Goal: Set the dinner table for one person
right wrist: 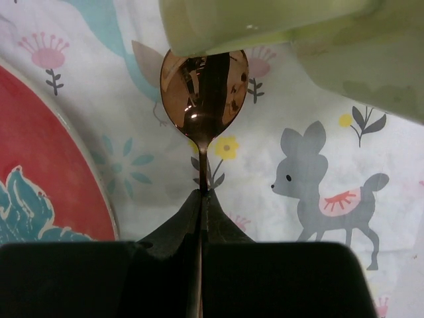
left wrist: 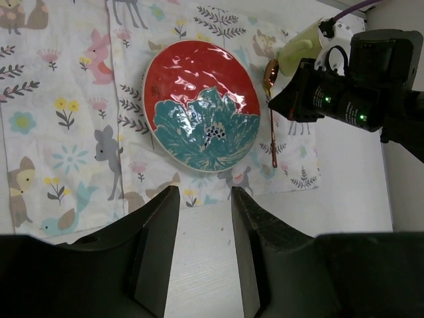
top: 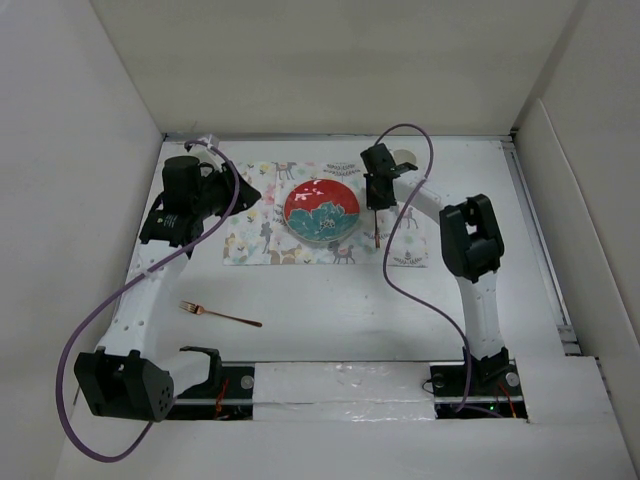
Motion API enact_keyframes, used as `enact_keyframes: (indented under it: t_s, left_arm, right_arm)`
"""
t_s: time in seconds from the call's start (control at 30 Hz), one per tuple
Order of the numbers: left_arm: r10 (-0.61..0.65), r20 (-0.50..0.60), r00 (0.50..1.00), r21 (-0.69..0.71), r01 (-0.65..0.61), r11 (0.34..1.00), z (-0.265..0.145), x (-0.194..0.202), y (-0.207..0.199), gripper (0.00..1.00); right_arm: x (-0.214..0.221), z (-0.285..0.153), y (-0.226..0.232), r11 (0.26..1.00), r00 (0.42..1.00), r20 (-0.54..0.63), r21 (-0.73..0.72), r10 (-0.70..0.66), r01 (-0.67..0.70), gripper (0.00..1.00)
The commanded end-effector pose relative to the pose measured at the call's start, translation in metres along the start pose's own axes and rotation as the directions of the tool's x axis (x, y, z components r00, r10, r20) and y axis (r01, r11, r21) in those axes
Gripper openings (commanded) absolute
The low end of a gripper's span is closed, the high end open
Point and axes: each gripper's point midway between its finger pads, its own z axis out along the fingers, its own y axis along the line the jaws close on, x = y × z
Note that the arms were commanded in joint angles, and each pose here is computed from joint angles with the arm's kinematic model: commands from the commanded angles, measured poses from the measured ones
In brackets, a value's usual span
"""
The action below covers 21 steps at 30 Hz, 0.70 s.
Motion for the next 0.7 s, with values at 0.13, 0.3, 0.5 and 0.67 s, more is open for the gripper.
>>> enact_keyframes:
  t_s: [0.13,0.3,0.5,0.67]
  left_arm:
    - [-0.038,0.022,0.999,-0.111,0.04,0.993,-0.005,0.002,0.018,0.34]
    - [-0.119,0.004,0.993,-0.341,0.113,0.933,-0.013,0.024,0.061,0.29]
    - [-0.253,-0.041,0.967,-0.43,0.211,0.878,-0.04,0.077,0.079,0.19]
    - [-0.464,-0.097,0.881,-0.641,0.301,0.706,-0.071,0.154,0.112,0.03]
  right_arm:
    - [-0.027,-0.021,0.003,0.999,0.997,0.065,-0.04,0.031,-0.028,0.23]
    - [-0.04,-0.066,0.013,0.99,0.991,0.114,-0.131,0.064,-0.049,0.38]
    - [-0.048,-0.16,0.032,0.951,0.962,0.229,-0.301,0.148,-0.074,0.2]
    - [0.016,-0.216,0.067,0.856,0.965,0.198,-0.514,0.172,-0.047,0.0]
